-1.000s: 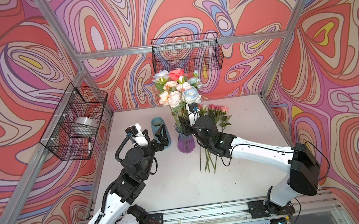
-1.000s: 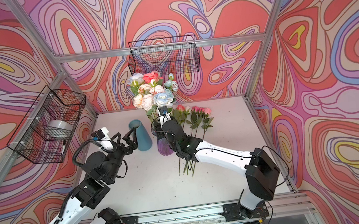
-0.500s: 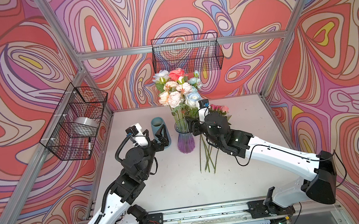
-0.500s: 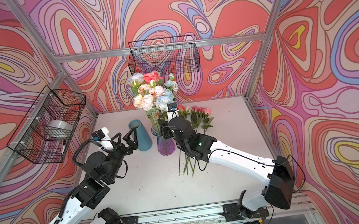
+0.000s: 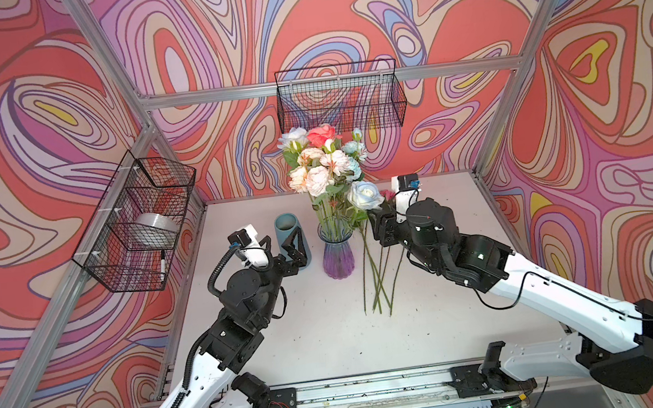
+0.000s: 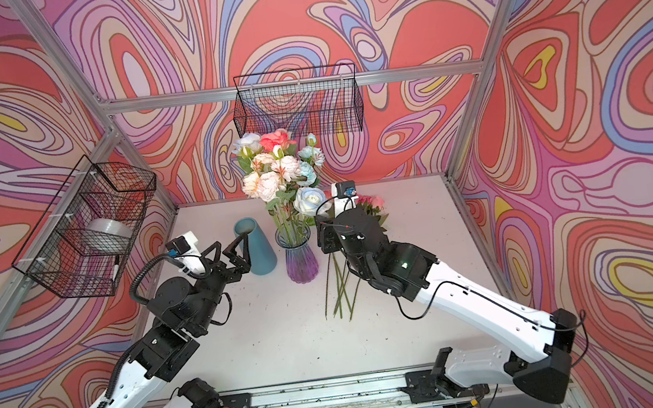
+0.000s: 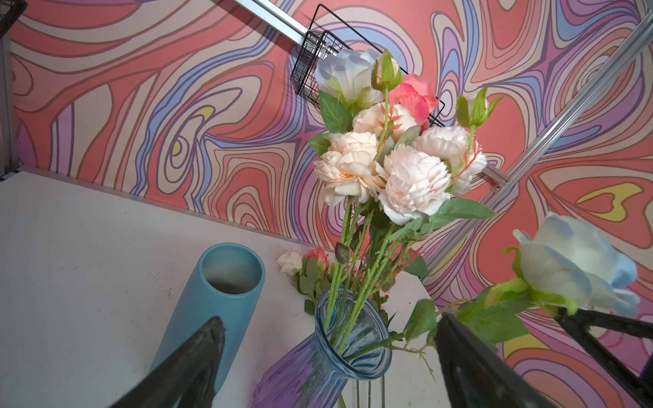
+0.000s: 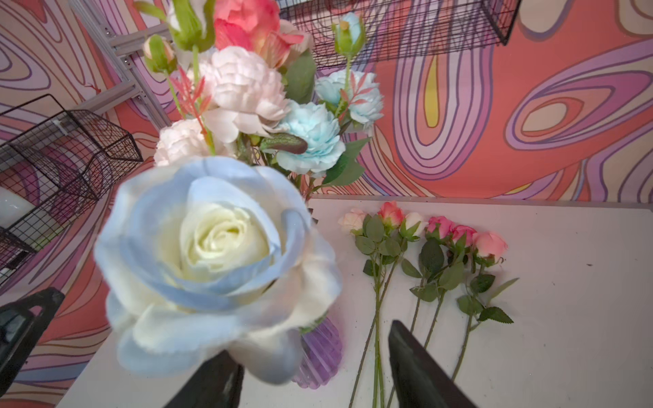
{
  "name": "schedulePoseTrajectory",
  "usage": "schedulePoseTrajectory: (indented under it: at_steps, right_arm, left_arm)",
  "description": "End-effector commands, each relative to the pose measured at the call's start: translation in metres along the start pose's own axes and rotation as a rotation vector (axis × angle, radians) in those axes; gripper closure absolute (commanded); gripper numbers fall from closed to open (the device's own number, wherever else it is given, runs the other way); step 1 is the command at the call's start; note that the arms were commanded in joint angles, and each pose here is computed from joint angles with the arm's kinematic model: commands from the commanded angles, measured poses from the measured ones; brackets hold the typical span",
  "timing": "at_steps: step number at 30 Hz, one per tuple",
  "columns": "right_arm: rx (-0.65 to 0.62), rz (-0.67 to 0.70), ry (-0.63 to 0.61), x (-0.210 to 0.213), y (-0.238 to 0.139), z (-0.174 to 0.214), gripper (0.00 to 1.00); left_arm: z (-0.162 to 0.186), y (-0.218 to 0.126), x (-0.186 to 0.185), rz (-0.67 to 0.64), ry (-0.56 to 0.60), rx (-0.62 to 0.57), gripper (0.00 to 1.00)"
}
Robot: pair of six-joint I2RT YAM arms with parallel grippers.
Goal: Arrange the flowers into the vase
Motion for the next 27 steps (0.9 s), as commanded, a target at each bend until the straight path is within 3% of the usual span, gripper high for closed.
schedulePoseTrajectory:
  at_steps: [1,6,10,19,23,27]
  right_arm:
    - [0.061,0.045,0.057,-0.022,0.0,0.009,0.36]
    - [0.082,-0.023,0.055,-0.011,0.018,0.005,0.37]
    - [0.081,0.015,0.022,-0.016,0.021,-0.003,0.37]
    - [0.153,0.041,0.23,-0.073,0.01,0.033,0.42]
    - [0.184,0.028,0.262,-0.077,0.009,0.046,0.43]
    - [0.259,-0.077,0.339,-0.062,0.03,0.068,0.44]
  left_arm:
    - [-0.016,-0.006,-0.006,0.009,-0.008,-0.04,0.06]
    - [-0.014,-0.005,-0.008,0.018,-0.011,-0.03,0.06]
    - [-0.014,-0.006,-0.008,0.022,-0.013,-0.031,0.06]
    - [-0.01,-0.003,-0.008,0.022,-0.02,-0.016,0.06]
    - [-0.01,-0.003,-0.008,0.022,-0.023,-0.015,0.06]
    - [-0.012,-0.004,-0.008,0.021,-0.02,-0.021,0.06]
Point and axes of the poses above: each gripper's point midway between its finger pads, its own y axis out along the fingers, its own x axis along the line the jaws close on, z = x × y, the point moved 3 cm from there along -y, back along the fingers, and after that the axes turned 9 degrees about -y, right-handed, at the moved point
